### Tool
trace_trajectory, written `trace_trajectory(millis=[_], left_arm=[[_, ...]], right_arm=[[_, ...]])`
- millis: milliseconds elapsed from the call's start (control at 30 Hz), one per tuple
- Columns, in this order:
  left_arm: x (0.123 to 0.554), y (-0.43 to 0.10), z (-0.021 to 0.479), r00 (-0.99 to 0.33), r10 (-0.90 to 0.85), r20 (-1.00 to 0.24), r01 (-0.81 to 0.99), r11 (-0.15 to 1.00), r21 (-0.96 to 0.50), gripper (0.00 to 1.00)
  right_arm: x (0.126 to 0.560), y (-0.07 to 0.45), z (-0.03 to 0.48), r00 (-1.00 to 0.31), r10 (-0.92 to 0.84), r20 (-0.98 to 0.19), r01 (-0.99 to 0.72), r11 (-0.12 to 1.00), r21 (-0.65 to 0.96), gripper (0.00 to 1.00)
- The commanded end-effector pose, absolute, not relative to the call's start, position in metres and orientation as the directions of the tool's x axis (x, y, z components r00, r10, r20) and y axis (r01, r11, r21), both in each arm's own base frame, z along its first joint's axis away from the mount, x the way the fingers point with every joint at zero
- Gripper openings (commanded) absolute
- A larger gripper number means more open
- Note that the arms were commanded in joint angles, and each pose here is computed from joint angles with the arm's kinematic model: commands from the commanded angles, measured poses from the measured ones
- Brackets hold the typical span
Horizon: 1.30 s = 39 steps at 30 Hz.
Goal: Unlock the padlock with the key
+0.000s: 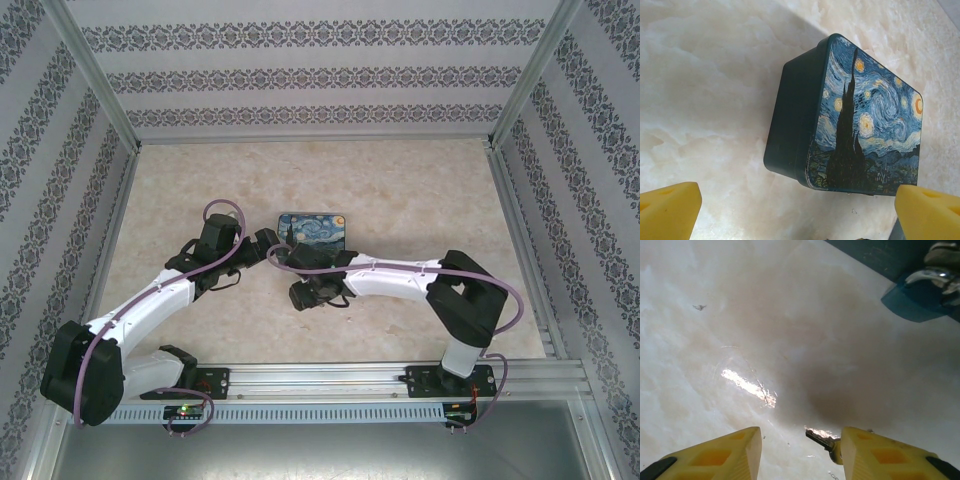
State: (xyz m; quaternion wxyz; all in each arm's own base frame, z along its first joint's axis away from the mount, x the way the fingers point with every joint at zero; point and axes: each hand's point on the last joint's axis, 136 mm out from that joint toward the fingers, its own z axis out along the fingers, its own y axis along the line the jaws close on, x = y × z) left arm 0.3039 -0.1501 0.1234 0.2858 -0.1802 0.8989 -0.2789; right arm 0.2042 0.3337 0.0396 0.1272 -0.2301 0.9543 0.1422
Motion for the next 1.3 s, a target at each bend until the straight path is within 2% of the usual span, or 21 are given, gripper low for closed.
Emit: trace_trajectory(millis=[0, 500, 700, 1033, 1267], left_arm=[[0.308, -0.146, 0.134, -0.762, -0.483, -0.431, -0.157, 0.783, -0.601, 0.99], [0.309, -0.144, 0.133, -0.761, -0.484, -0.432, -0.161, 0.785, -0.598, 0.99], [0.309, -0.145, 0.132, -0.763, -0.483, -0.429, -0.162, 0.786, -0.597, 0.99], [0.310, -0.145, 0.132, -0.761, -0.486, -0.429, -0.163, 0.784, -0.599, 0.99], [0.311, -0.146, 0.131, -0.764, -0.486, -0.425, -0.163, 0.782, -0.602, 0.99]], right_arm=[[0.202, 0.341, 0.034, -0.852, -0.435, -0.293, -0.502, 0.836, 0.220, 0.47], [0.193, 0.314, 0.011, -0.875, -0.427, -0.227, -0.473, 0.855, 0.215, 0.47], [0.189, 0.304, 0.012, -0.875, -0.427, -0.230, -0.472, 0.858, 0.204, 0.57], [0.183, 0.291, 0.011, -0.870, -0.443, -0.215, -0.482, 0.857, 0.184, 0.57], [0.187, 0.296, 0.028, -0.871, -0.415, -0.264, -0.472, 0.856, 0.211, 0.60]])
